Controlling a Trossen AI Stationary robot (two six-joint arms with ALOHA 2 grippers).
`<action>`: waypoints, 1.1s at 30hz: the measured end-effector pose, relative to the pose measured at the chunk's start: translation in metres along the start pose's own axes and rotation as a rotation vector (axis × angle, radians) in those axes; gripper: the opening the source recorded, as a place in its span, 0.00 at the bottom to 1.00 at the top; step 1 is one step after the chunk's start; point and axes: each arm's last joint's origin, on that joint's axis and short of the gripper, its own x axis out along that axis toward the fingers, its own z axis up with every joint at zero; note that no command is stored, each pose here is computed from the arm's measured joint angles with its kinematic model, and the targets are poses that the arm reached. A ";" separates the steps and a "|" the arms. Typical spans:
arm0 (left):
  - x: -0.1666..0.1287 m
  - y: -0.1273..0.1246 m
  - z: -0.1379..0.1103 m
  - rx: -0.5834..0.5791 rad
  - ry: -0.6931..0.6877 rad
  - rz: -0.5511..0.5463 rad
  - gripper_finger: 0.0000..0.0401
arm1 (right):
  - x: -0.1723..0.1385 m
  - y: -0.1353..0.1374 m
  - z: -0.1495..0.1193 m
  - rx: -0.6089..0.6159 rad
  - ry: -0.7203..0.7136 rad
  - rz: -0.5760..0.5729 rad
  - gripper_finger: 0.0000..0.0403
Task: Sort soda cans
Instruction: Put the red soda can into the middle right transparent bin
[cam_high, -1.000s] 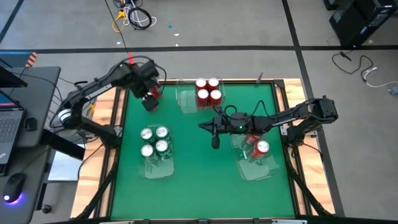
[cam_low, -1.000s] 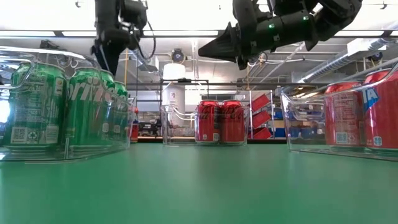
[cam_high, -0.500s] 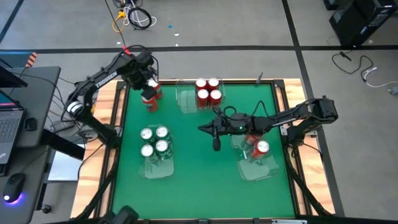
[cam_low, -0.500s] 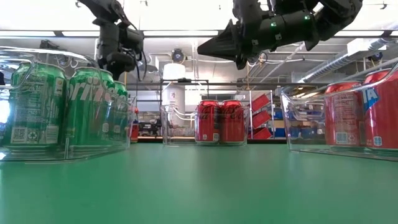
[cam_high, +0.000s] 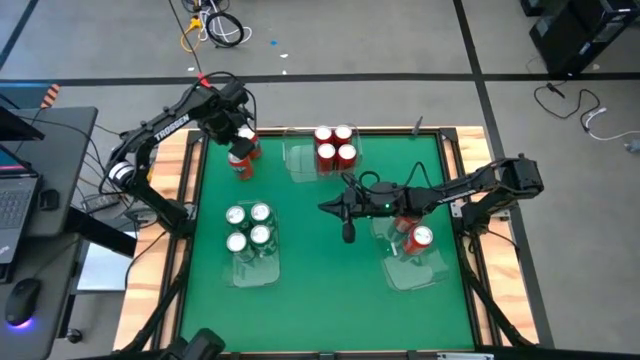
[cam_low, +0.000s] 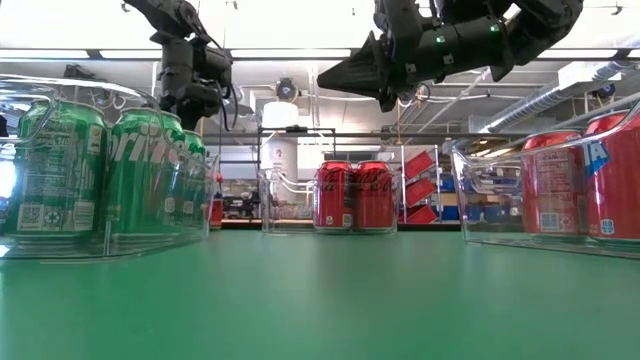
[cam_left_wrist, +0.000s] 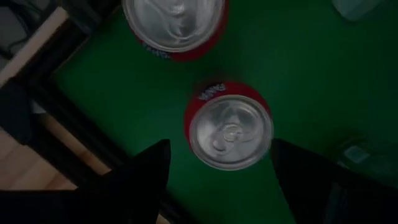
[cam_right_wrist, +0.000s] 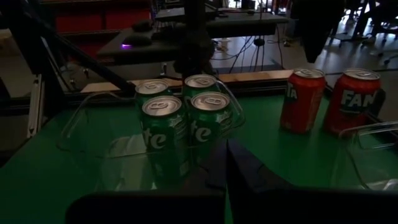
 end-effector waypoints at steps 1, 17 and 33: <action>0.000 0.000 0.000 0.000 -0.002 0.011 0.70 | 0.000 0.000 0.000 0.000 0.001 0.000 0.00; 0.022 -0.003 0.000 -0.002 0.092 -0.024 0.76 | 0.000 0.006 -0.002 -0.005 0.022 0.020 0.00; 0.026 -0.002 0.005 0.006 0.073 0.005 0.77 | 0.000 0.007 -0.002 -0.006 0.021 0.021 0.00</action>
